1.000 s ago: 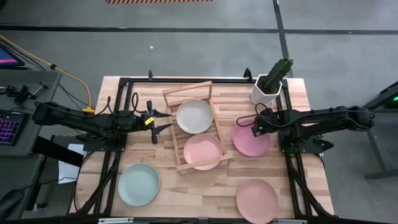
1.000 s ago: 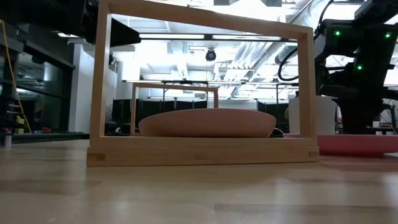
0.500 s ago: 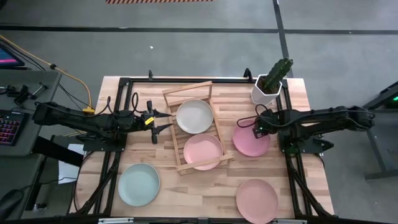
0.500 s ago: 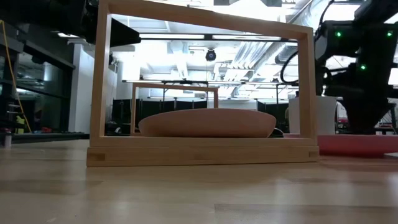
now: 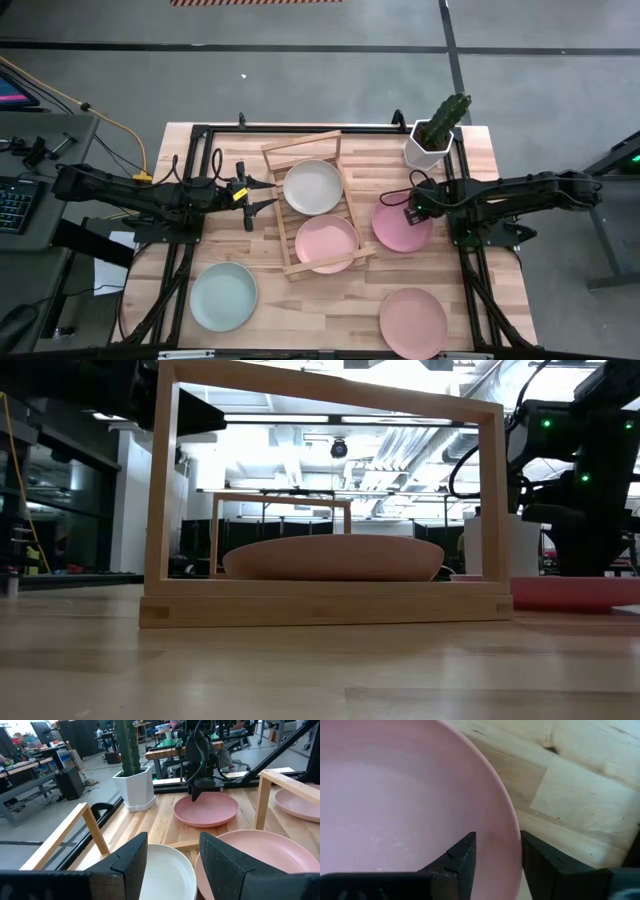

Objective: Place and stack plates onto a shelf
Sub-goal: Stack the top pink plate on top of the pink plate on the shelf

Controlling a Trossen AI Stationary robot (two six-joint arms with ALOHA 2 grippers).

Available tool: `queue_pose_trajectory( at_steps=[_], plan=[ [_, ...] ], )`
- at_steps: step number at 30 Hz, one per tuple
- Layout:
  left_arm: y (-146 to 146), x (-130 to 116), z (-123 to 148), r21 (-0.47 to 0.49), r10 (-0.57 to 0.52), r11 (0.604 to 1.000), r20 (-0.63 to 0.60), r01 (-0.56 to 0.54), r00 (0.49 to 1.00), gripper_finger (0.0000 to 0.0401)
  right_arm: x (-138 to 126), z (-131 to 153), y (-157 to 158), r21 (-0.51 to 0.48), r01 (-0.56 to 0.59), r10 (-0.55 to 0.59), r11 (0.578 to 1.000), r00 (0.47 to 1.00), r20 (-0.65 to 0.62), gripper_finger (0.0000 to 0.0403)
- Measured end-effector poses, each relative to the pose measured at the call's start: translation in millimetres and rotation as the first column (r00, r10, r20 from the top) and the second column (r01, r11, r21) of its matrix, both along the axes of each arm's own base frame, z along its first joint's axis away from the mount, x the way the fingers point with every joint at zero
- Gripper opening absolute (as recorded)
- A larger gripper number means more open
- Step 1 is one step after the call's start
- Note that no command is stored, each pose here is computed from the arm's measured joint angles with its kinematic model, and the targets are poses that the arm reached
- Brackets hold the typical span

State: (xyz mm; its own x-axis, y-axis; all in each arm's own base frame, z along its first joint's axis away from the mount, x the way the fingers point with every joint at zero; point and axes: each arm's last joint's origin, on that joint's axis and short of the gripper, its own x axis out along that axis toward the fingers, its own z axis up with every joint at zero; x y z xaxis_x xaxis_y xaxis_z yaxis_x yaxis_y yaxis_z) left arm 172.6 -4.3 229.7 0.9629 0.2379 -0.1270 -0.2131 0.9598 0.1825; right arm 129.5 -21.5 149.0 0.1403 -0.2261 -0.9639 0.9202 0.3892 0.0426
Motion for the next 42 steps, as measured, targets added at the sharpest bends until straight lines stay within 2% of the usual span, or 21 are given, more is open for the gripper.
queue_pose_trajectory(
  at_steps=[2, 5, 7, 12, 17, 24, 29, 33, 39, 42],
  plan=[
    [0, 0, 0, 0.017, -0.003, 1.0, -0.004, 0.003, 1.0, 0.017, 0, 0, 0, -0.004, 0.0, 0.0, 1.0, 1.0, 0.0, 0.0102],
    [0, 0, 0, 0.023, -0.003, 1.0, -0.005, 0.003, 1.0, 0.017, 0, 0, -1, -0.024, 0.006, -0.006, 1.0, 1.0, -0.001, 0.0034],
    [0, 0, 0, 0.022, -0.003, 1.0, -0.005, 0.003, 1.0, 0.017, 1, 0, -1, -0.036, 0.013, -0.013, 0.999, 1.0, 0.008, 0.0011],
    [0, 0, 0, 0.043, -0.003, 0.999, -0.008, 0.003, 1.0, 0.017, 3, 4, -2, -0.051, 0.017, -0.015, 0.999, 0.998, 0.057, 0.0004],
    [0, 0, 1, 0.074, 0.001, 0.997, -0.008, 0.0, 1.0, 0.017, 2, 26, -2, -0.095, 0.027, -0.01, 0.995, 0.985, 0.174, 0.0001],
    [0, 0, 1, 0.066, 0.002, 0.998, -0.006, -0.002, 1.0, 0.017, 2, 64, -2, -0.188, 0.041, 0.033, 0.981, 0.927, 0.373, 0.0],
    [0, 0, 1, 0.066, 0.002, 0.998, -0.005, -0.002, 1.0, 0.017, 9, 79, -1, -0.251, 0.021, 0.098, 0.968, 0.885, 0.455, 0.0],
    [0, 0, 1, 0.067, 0.002, 0.998, -0.004, -0.002, 1.0, 0.017, 20, 86, -2, -0.288, 0.019, 0.145, 0.957, 0.831, 0.536, 0.0],
    [0, 0, 2, 0.066, 0.002, 0.998, 0.0, -0.002, 1.0, 0.017, 50, 78, -3, -0.298, -0.037, 0.202, 0.954, 0.812, 0.548, 0.0],
    [0, 0, 2, 0.066, 0.002, 0.998, 0.0, -0.002, 1.0, 0.017, 70, 70, -4, -0.293, -0.085, 0.245, 0.952, 0.785, 0.569, 0.0]
  ],
)
